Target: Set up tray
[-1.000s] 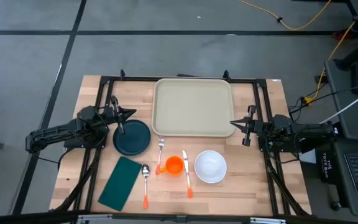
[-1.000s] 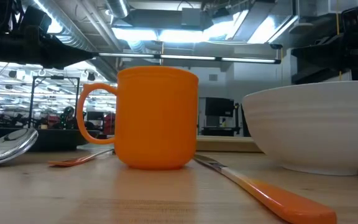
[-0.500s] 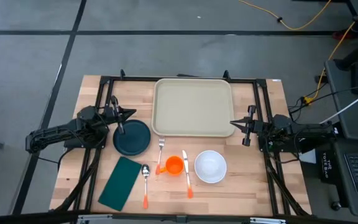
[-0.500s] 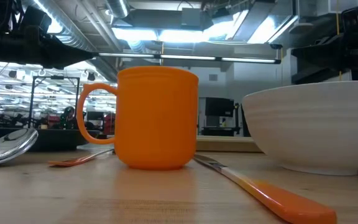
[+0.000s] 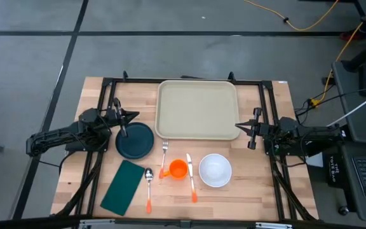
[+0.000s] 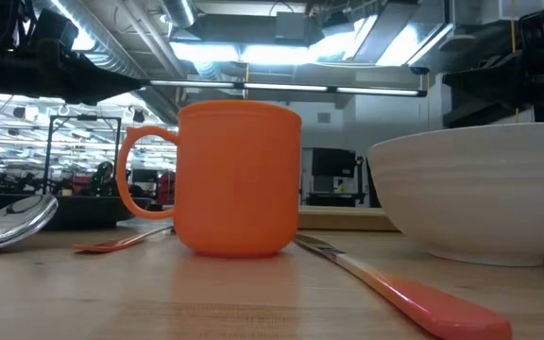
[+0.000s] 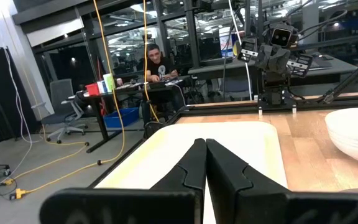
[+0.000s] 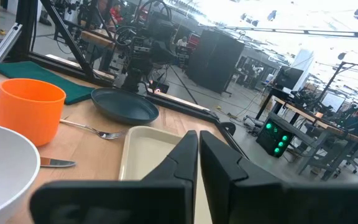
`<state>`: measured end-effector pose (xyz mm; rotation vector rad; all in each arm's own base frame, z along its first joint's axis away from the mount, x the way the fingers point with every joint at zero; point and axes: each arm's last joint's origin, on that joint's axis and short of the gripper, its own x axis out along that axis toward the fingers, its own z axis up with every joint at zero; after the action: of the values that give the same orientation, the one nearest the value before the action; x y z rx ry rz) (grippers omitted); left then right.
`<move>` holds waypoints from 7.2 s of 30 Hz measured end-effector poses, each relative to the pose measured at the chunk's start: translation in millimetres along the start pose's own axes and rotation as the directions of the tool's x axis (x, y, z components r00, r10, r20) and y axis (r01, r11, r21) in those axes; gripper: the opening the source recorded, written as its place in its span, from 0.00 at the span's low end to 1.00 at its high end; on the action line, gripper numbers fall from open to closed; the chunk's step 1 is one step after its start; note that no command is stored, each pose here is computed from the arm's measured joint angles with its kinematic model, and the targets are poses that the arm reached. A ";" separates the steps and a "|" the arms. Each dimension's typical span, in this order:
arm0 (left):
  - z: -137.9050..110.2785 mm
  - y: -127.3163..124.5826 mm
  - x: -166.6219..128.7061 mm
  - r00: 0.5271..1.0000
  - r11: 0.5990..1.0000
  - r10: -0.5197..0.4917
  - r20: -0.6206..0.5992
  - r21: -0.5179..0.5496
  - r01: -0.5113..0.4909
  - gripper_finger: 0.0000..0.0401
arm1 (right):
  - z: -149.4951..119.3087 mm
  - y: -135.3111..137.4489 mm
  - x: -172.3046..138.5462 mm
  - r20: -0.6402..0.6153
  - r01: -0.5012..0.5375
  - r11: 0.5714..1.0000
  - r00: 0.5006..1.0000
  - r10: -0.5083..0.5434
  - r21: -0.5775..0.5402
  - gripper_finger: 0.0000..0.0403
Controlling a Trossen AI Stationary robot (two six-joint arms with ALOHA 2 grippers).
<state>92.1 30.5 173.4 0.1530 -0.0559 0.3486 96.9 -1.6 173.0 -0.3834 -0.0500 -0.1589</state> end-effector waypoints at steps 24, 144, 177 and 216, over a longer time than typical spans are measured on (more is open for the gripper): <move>-0.1 0.0 0.0 1.000 1.000 0.000 -0.001 0.000 0.000 0.01 | 0.0 0.0 0.0 0.000 0.000 1.000 1.000 0.000 0.000 0.06; 101.3 -201.3 127.6 0.596 0.915 -0.334 -0.730 -0.099 0.392 0.00 | 46.4 -6.2 60.1 -0.087 -0.060 0.985 0.993 0.075 0.164 0.05; 146.7 -248.0 154.2 0.656 0.916 -0.280 -0.701 0.009 0.400 0.00 | 45.0 -5.7 60.0 -0.101 -0.063 0.986 0.992 0.079 0.157 0.05; 147.0 -247.0 154.8 0.677 0.910 -0.247 -0.693 0.074 0.409 0.43 | 43.7 -5.2 59.8 -0.114 -0.066 0.986 0.990 0.084 0.155 0.05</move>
<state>318.2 -170.2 296.5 0.2504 0.7396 0.0221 154.2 1.4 220.1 -0.2232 0.0712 -0.1029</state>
